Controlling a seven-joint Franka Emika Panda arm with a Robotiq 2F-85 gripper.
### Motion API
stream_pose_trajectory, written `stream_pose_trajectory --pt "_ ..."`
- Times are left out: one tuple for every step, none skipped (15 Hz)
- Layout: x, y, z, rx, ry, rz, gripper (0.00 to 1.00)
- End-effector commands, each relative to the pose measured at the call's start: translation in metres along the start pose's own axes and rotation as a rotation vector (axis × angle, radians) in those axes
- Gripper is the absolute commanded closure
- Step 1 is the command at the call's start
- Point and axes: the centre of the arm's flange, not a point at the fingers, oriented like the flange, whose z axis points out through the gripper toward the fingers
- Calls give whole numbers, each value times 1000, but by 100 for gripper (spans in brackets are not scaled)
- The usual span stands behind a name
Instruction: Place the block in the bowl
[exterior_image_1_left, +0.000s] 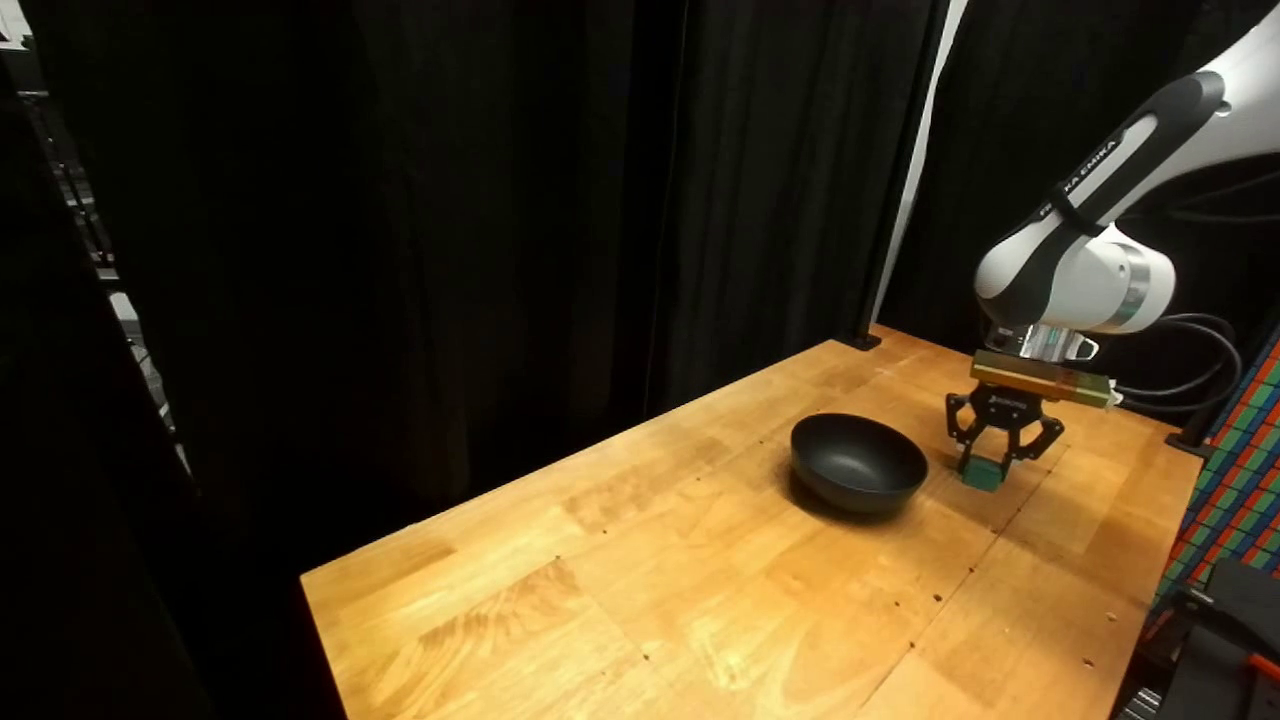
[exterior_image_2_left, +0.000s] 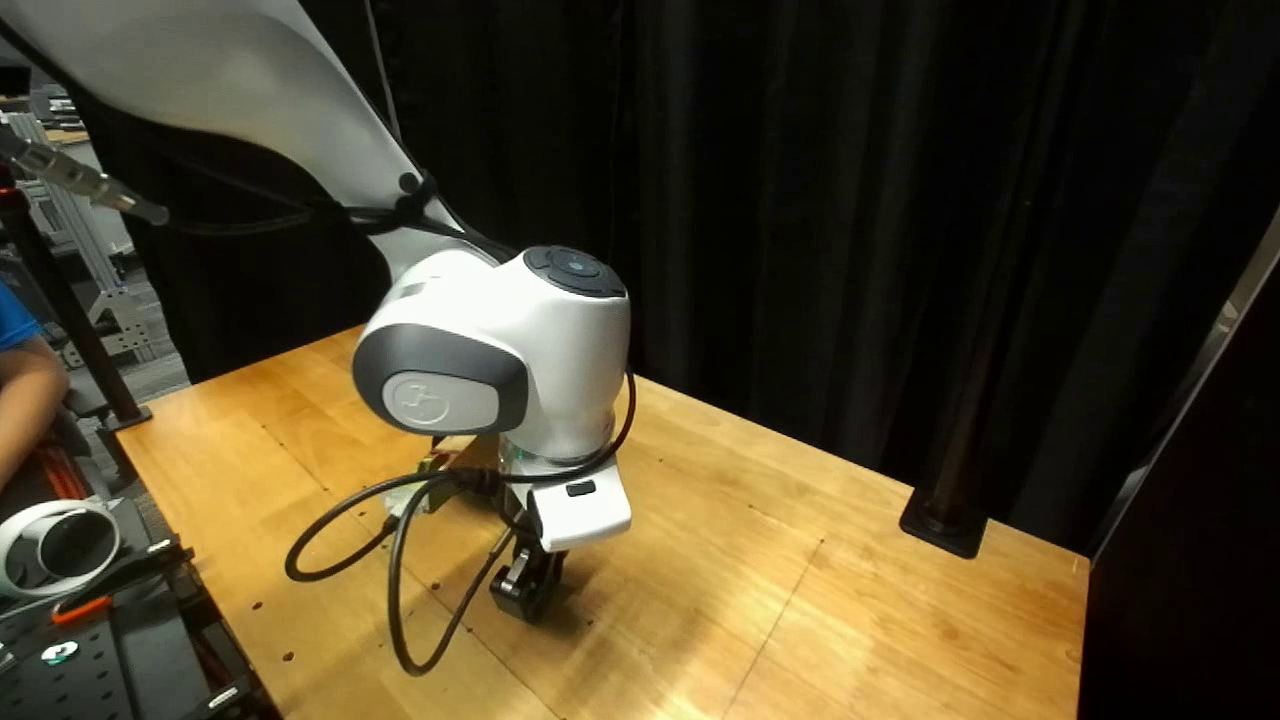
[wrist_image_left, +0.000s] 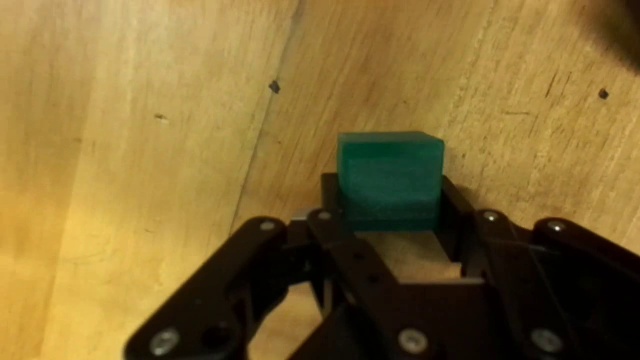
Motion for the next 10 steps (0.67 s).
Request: stream_pose_trajectory --pt "2 0 -40 35 -56 17 79" --pt "-1 -1 -57 63 -61 13 79" --pt "-6 -4 -75 101 -65 8 79" --pt "-17 -9 -95 164 -90 -8 79" --pt "-26 -15 -108 202 -113 -27 79" --pt "-37 -21 -119 241 -134 -52 79" --pt "-51 -31 -128 277 -161 -85 79" --pt "-64 -40 -133 311 -194 -117 79" --pt "-75 -51 -134 343 -235 -142 79" --pt "-85 -58 -135 360 -264 -158 49"
